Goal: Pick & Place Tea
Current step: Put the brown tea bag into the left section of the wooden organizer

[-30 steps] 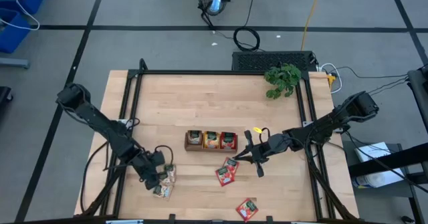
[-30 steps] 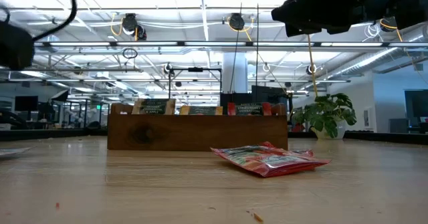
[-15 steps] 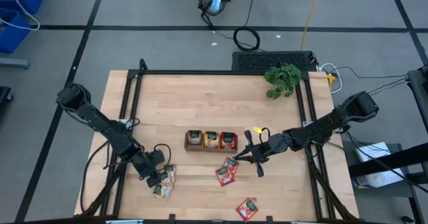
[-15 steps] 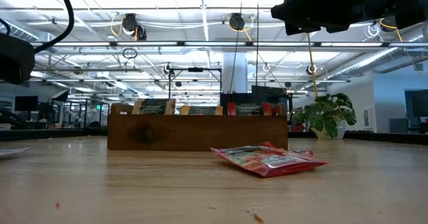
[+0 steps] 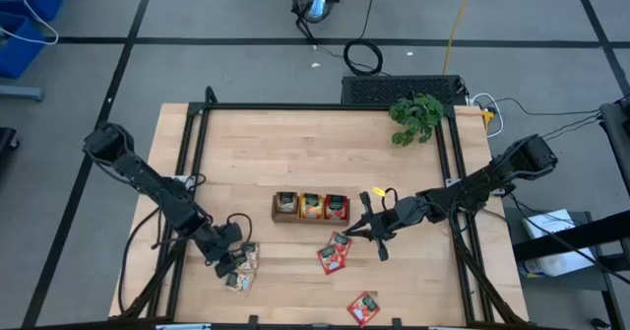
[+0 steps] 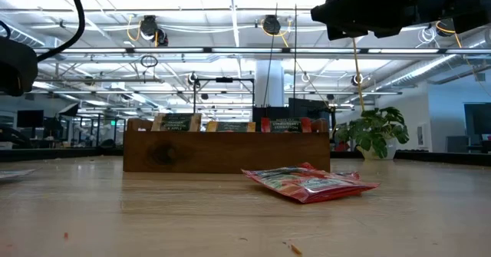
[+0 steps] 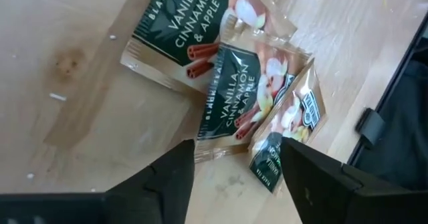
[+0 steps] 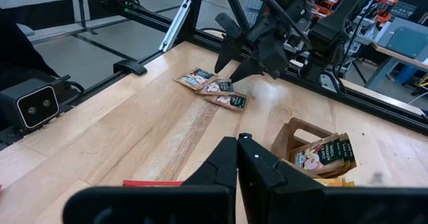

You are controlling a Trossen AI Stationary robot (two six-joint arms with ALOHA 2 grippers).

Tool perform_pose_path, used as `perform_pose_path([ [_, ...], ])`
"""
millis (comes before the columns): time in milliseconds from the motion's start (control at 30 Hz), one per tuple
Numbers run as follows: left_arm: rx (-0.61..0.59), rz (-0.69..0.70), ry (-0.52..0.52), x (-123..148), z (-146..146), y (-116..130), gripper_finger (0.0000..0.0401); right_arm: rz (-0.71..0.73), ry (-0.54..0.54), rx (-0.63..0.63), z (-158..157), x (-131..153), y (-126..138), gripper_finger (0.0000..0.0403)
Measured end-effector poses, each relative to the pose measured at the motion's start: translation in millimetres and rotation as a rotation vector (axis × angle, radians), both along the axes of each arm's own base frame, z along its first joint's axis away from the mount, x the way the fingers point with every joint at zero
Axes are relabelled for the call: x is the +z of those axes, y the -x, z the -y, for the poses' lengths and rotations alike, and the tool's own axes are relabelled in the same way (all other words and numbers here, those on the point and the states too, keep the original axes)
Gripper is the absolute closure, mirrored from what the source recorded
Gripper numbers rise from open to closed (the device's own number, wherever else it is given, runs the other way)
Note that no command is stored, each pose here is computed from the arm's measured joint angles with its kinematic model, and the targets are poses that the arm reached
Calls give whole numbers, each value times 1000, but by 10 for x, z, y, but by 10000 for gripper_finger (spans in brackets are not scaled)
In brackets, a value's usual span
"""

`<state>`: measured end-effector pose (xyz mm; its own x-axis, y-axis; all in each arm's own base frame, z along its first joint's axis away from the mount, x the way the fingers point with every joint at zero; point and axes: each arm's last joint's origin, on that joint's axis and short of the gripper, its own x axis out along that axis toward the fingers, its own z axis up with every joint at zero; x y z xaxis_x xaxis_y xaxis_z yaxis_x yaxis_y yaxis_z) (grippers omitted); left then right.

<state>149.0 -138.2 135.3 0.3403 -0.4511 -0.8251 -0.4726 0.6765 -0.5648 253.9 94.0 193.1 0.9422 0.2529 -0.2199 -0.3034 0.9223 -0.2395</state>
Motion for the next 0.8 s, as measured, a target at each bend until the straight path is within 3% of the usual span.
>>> perform_pose_path([
  [433,-19,75,-15,23,14,-33,187,0,1,-2,1,0,0,401],
  [800,11,59,-102,-13,-42,-11,188,2,7,-2,1,0,0,401],
])
